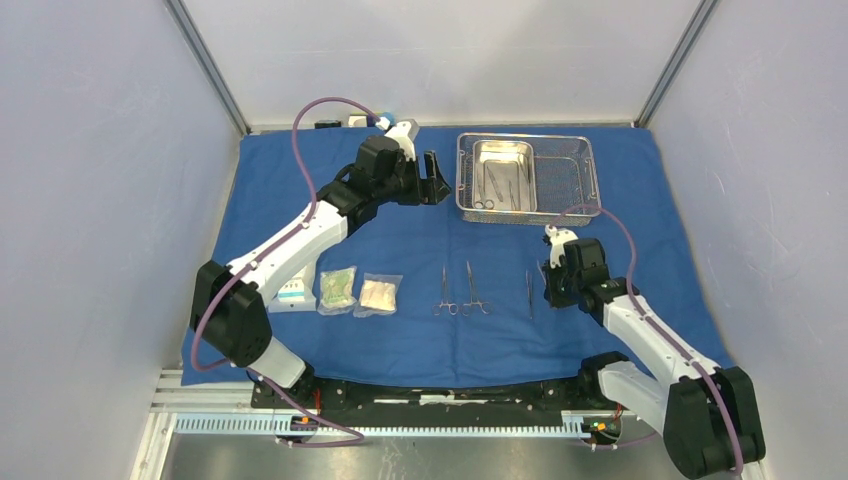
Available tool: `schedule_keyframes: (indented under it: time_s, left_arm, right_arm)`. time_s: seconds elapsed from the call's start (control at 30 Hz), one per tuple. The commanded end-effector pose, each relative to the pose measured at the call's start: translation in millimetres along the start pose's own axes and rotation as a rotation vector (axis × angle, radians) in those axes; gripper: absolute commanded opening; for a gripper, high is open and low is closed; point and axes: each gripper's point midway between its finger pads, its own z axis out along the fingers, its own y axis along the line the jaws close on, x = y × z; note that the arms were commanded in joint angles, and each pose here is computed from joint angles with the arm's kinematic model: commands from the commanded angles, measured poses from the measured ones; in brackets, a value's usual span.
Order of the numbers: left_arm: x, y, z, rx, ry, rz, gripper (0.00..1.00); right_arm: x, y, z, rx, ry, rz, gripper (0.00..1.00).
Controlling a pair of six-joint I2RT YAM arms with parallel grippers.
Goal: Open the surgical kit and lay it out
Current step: Place the medical item in the surgical kit.
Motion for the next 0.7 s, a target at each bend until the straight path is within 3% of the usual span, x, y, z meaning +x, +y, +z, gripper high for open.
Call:
schedule_keyframes:
  time_s: [0.0,0.53,0.67]
  left_arm:
    - [-15,-1,4,0.009,-0.052,0.040,0.82]
    - [-15,0,6,-0.001,-0.044,0.031,0.83]
    - [-16,-3,5,0.010,-0.042,0.020,0.83]
  right_arm:
    - [-18,-9,-8,0.053,-0.040,0.071,0.00]
    - [-4,-9,-5,0.058,0.049,0.135,0.04]
    - [-3,-13,-5,0.081,0.068,0.131,0.01]
